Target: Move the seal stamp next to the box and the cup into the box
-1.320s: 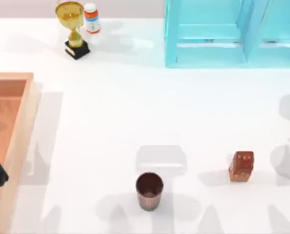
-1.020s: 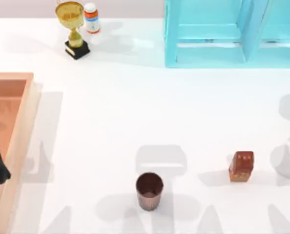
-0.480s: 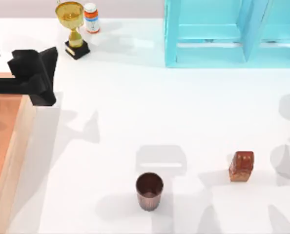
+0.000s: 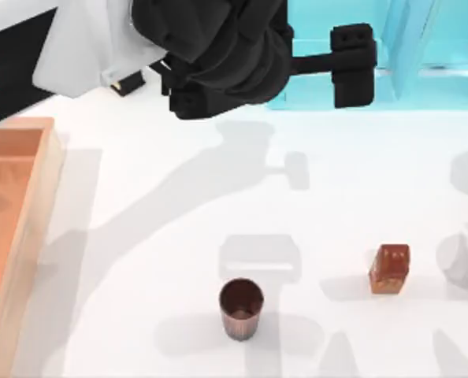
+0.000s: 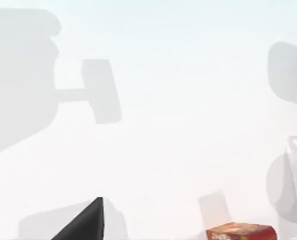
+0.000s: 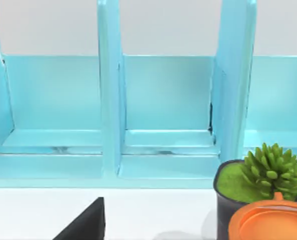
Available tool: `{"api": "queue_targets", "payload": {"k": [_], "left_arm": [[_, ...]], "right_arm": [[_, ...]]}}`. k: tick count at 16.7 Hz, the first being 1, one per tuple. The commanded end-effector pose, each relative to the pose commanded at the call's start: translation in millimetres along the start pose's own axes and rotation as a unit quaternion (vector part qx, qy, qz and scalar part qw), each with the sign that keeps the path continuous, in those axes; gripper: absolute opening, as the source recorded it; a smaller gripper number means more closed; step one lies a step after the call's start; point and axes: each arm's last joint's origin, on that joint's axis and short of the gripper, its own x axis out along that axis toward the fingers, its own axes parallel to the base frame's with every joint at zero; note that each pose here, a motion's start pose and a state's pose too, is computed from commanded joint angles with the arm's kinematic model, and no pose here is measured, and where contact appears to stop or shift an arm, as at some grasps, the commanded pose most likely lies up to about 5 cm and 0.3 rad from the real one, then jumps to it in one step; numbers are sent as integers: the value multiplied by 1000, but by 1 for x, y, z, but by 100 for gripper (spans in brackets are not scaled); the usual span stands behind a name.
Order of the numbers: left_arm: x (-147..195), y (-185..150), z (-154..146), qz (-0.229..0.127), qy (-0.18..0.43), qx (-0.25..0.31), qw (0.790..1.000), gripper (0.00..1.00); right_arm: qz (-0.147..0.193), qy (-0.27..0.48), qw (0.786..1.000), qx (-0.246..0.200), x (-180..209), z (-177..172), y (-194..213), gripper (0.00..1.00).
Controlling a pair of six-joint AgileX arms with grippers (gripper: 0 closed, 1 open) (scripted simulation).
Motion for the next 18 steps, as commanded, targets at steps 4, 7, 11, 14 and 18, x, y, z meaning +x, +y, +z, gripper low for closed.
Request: {"api": "queue_targets", "payload": {"k": [4,7,11,14,18], "left_arm": [[90,-64,-26,78,126,-4,989,100],[130,-94,-56,137,178,-8,974,100],[153,-118,-82,184,199,-21,962,100],[159,-128,-89,197,197,-34,960,100],[161,-131,-91,199,193,-40,960,100]], "right_arm": [[0,0,1000,0,0,0,0,100],[0,0,1000,0,0,0,0,100],[0,0,1000,0,0,0,0,100],[0,0,1000,0,0,0,0,100],[0,0,1000,0,0,0,0,100]]}}
